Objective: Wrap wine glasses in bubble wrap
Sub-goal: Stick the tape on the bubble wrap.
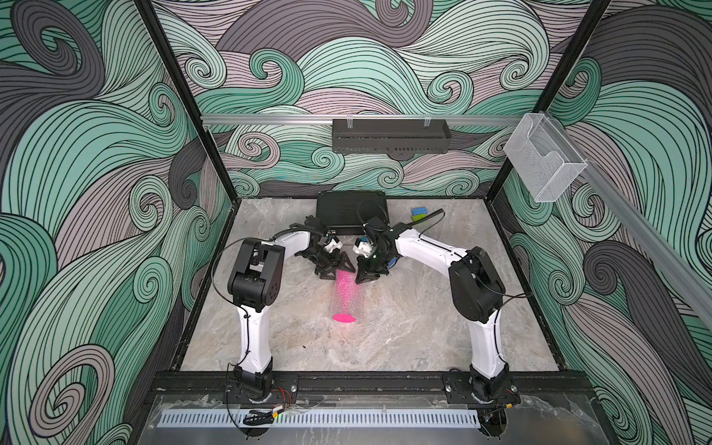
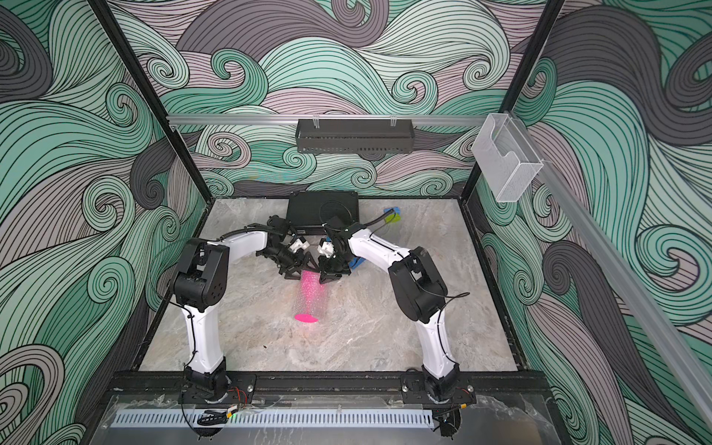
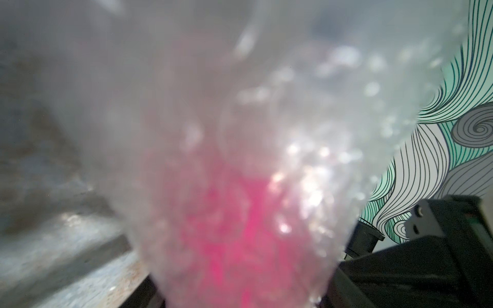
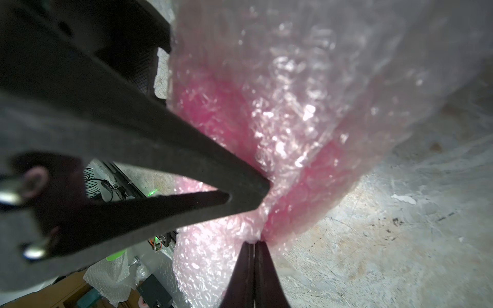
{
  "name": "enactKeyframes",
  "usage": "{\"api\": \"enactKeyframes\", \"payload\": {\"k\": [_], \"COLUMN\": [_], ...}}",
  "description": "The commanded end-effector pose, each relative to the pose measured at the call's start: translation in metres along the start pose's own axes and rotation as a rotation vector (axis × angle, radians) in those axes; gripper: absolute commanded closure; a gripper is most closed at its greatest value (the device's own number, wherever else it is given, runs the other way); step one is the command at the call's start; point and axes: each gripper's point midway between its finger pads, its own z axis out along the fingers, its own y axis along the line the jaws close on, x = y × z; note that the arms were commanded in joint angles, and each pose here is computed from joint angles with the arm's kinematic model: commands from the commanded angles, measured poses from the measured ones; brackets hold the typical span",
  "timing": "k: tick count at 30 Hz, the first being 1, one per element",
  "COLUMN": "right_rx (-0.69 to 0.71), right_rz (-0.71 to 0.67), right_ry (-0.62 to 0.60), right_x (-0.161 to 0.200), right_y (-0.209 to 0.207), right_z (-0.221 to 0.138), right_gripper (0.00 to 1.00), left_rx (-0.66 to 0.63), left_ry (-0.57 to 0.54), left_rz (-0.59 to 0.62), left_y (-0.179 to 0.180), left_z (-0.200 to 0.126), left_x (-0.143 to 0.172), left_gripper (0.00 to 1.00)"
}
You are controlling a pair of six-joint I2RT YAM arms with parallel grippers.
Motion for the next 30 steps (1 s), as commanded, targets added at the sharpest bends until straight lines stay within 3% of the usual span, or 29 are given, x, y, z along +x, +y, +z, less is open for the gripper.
{"api": "enactKeyframes", "payload": {"k": [1,5,15,24,27,30], "right_rx": [0.023,0.022,0.014,-0.021,-0.018,-0.002], "right_rz": [0.022,0.036,0.023,0.037,0.008,-0.125], "right_ry": [0.019,0.033,-0.032,-0.036,-0.069,-0.12], "right_x": [0.008,0.013,0.013,0.006,0.007,0.015], "right_y": [-0.013,-0.018,-0.015,-0.019,-0.015,-0.002], "right_z": [0.017,0.024,0.002,0.026,0.009,-0.018], "right_gripper": [0.93,0.93,0.93,0.93,0.91,0.87], "left_rx": [-0.137,-0.134,-0.137,-0.117,-0.132,-0.115], "left_ry": [0.085,0.09,0.079,0.097,0.082,0.088], "left_rz": [-0.065,-0.064,-0.051,-0.06,-0.047,-0.05], "left_y": [0.034,0.034,0.032,0.032,0.031,0.03], "left_z": [0.02,0.021,0.019,0.024,0.019,0.022], "left_x": [0.02,0.02,0.021,0.022,0.021,0.022], "left_gripper": [0.29,0.29,0.29,0.29,0.29,0.29]}}
